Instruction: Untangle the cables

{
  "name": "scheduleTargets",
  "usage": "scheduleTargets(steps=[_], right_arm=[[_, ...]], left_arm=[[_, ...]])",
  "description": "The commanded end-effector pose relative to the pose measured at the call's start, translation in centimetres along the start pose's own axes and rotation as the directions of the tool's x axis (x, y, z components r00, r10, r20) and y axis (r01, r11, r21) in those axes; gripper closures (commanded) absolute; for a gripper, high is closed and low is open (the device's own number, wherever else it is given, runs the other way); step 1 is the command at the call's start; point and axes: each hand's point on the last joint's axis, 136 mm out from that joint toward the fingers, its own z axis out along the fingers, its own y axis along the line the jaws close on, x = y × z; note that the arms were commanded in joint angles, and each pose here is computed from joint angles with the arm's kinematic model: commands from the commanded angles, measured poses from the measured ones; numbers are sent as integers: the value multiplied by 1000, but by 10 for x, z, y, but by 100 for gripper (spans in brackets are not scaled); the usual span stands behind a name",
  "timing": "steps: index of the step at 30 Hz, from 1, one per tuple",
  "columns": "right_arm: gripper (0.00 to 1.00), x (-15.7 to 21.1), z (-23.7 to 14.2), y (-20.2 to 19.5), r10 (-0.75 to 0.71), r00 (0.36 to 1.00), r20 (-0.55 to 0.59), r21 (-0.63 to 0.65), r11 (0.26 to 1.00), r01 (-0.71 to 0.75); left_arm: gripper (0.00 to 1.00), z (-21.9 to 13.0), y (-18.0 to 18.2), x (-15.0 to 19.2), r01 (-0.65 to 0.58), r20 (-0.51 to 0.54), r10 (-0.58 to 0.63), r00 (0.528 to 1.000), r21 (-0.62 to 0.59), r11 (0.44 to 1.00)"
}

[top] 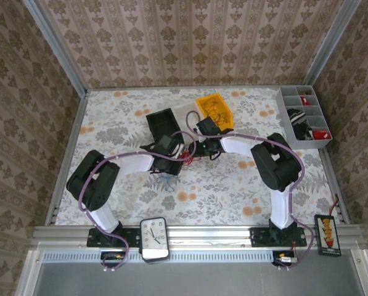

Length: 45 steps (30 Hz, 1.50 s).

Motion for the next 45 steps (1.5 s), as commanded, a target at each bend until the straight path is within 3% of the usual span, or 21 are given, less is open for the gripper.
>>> scheduleTargets(steps=[1,11,19,27,32,37,45], right_arm=[[49,34,-8,-26,48,997,-57,123,992,-41],[49,63,-21,-56,84,993,-79,306,950,-56],[55,70,-32,-89,161,984,-75,464,879,-108],[60,84,-53,-131,327,944,-51,541,803,-250],[62,91,-61,-138,454,891,-9,501,773,-388],[63,93,-61,-138,473,881,1,496,765,-411],[61,50,-75,-109,364,925,107,325,867,-378]], left_arm=[[100,15,27,17,42,-70,-50,996,-116,992],[100,16,27,12,37,-68,-46,997,-123,992],[100,10,50,13,86,-69,-104,992,-225,971],[100,1,73,15,158,-46,-177,983,-278,947],[100,-1,86,19,176,-51,-203,978,-325,929],[100,2,84,18,160,-57,-189,980,-325,932],[100,-7,51,-5,88,13,-87,996,-231,969]])
